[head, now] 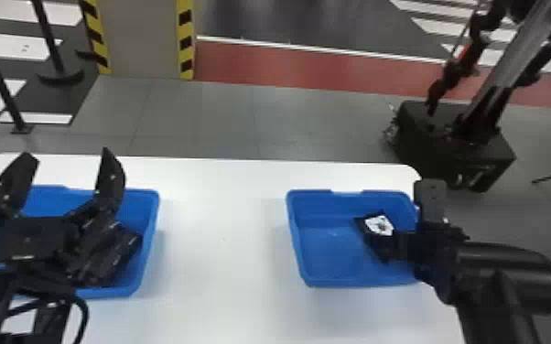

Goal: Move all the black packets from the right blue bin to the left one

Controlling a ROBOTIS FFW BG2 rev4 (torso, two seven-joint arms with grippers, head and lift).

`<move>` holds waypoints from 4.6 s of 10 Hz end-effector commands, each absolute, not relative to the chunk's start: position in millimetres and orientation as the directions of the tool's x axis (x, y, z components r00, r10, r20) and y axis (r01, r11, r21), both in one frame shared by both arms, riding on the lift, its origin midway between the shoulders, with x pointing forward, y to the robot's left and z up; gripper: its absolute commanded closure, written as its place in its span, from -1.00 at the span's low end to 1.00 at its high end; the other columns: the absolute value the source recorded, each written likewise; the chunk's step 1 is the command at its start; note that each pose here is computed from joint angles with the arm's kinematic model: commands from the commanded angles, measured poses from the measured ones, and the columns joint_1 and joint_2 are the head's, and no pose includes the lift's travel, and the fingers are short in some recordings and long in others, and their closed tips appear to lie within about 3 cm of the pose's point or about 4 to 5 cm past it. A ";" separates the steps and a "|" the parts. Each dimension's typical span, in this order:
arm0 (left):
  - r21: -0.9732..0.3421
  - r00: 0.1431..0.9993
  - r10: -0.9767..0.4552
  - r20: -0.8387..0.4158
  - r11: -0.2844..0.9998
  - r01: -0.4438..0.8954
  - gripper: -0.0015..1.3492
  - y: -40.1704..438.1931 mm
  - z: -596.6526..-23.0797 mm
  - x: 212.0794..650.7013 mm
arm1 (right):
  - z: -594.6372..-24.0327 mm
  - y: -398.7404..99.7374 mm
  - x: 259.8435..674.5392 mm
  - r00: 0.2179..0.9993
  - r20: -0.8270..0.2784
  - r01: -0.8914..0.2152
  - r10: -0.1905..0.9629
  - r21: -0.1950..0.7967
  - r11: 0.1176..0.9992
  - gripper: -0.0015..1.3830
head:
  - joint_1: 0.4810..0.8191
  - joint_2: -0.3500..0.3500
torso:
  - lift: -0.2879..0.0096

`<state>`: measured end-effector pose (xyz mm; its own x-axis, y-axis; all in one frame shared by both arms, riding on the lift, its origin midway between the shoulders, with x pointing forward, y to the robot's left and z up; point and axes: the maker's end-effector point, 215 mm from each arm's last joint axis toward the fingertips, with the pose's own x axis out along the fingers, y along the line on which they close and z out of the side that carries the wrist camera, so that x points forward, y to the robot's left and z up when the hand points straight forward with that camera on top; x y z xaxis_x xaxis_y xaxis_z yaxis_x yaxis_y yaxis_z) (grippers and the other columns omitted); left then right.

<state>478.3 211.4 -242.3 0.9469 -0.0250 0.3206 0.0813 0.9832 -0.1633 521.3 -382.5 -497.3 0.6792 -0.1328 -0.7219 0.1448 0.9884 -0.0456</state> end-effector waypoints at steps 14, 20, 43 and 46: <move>-0.199 0.955 -0.019 0.295 0.977 0.081 -0.86 214.3 -252.6 476.8 | -499.4 -367.3 511.2 0.754 -0.652 0.122 -0.080 0.020 0.992 0.68 | 0.27 -0.51 | 0.20; -0.299 0.982 -0.076 0.176 0.946 0.126 -0.86 194.7 -256.7 478.9 | -322.2 -295.9 515.4 0.972 -0.205 -0.108 0.111 0.028 0.994 0.68 | 0.27 -0.35 | 0.20; -0.345 0.937 -0.346 0.035 0.876 0.337 0.81 124.4 -256.5 496.8 | -286.8 70.1 470.7 0.502 -0.056 -0.813 0.863 0.311 0.492 0.68 | 0.27 0.64 | 0.20; -0.338 0.946 -0.312 0.089 0.884 0.324 0.81 137.1 -241.4 497.4 | -285.6 68.7 473.6 0.511 -0.032 -0.810 0.859 0.316 0.494 0.59 | 0.26 0.65 | 0.20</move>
<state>497.2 135.1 -244.7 0.9450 -0.3175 0.0785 0.3248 0.8828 -0.3393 472.6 69.3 -286.1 0.5081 0.8603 -0.0400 -0.8110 0.4936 0.3139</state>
